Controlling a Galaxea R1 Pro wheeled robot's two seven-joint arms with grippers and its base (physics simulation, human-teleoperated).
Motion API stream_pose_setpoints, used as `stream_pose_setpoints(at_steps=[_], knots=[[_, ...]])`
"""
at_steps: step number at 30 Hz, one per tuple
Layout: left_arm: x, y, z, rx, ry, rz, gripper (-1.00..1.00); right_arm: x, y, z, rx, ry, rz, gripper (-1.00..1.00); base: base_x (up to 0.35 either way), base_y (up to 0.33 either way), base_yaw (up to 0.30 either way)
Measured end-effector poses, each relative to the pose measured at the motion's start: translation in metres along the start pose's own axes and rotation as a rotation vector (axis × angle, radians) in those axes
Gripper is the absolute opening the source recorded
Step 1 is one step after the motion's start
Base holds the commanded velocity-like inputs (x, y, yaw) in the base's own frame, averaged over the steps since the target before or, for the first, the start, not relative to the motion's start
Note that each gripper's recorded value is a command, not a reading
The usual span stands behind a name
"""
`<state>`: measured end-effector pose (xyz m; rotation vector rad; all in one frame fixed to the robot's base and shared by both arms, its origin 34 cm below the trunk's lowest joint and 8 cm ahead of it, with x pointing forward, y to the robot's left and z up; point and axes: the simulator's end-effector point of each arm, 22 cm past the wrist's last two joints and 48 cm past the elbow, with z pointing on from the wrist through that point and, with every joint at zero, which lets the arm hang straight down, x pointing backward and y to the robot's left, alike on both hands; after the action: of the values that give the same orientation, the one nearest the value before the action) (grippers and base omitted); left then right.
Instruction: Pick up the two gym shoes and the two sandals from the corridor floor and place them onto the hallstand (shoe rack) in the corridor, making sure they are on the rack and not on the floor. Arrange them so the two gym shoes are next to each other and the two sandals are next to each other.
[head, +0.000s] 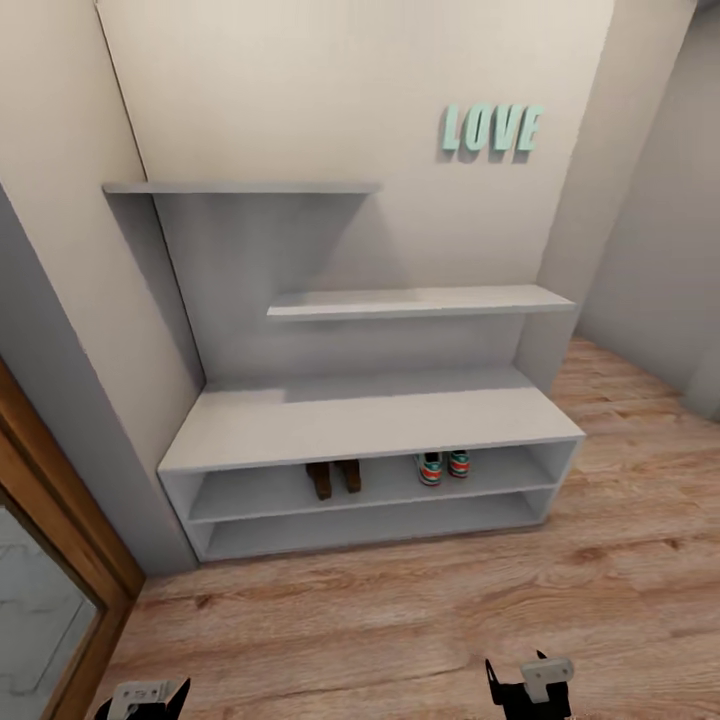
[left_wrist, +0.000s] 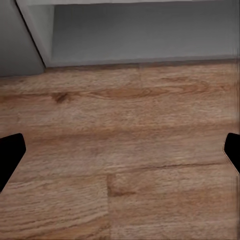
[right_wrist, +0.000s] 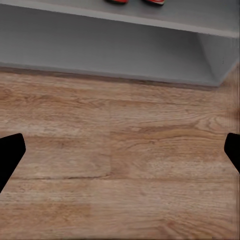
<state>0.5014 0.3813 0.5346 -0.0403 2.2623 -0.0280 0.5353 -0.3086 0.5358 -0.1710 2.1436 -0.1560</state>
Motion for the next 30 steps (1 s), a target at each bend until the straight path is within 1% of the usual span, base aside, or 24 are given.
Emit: stream_pose_setpoints(at_steps=[4,17,19,20,22,23,30], knots=[[-0.007,0.002,-0.005,-0.004,-0.002,0.000,1.00,-0.008,0.003,-0.003,-0.003,-0.004,0.005,1.00,0.000,0.000,-0.264],[-0.028,0.000,-0.018,-0.001,-0.011,0.001,1.00,-0.033,0.000,-0.014,0.000,-0.015,0.012,1.00,0.000,0.000,-0.267],[-0.032,-0.001,-0.020,-0.001,-0.012,0.001,1.00,-0.036,-0.005,-0.016,0.020,-0.015,0.040,1.00,0.000,0.000,-0.245],[-0.033,-0.001,-0.021,-0.001,-0.013,0.001,1.00,-0.037,-0.005,-0.017,0.020,-0.015,0.040,1.00,0.000,0.000,-0.168],[-0.036,-0.001,-0.024,-0.001,-0.013,0.001,1.00,-0.040,-0.010,-0.019,0.038,-0.014,0.065,1.00,0.000,0.000,-0.089],[-0.037,-0.001,-0.025,-0.001,-0.013,0.001,1.00,-0.040,-0.015,-0.020,0.063,-0.011,0.101,1.00,0.000,0.000,-0.035],[-0.046,-0.001,-0.032,-0.002,-0.013,0.000,1.00,-0.049,-0.020,-0.026,0.077,-0.009,0.120,1.00,0.000,0.000,-0.014]])
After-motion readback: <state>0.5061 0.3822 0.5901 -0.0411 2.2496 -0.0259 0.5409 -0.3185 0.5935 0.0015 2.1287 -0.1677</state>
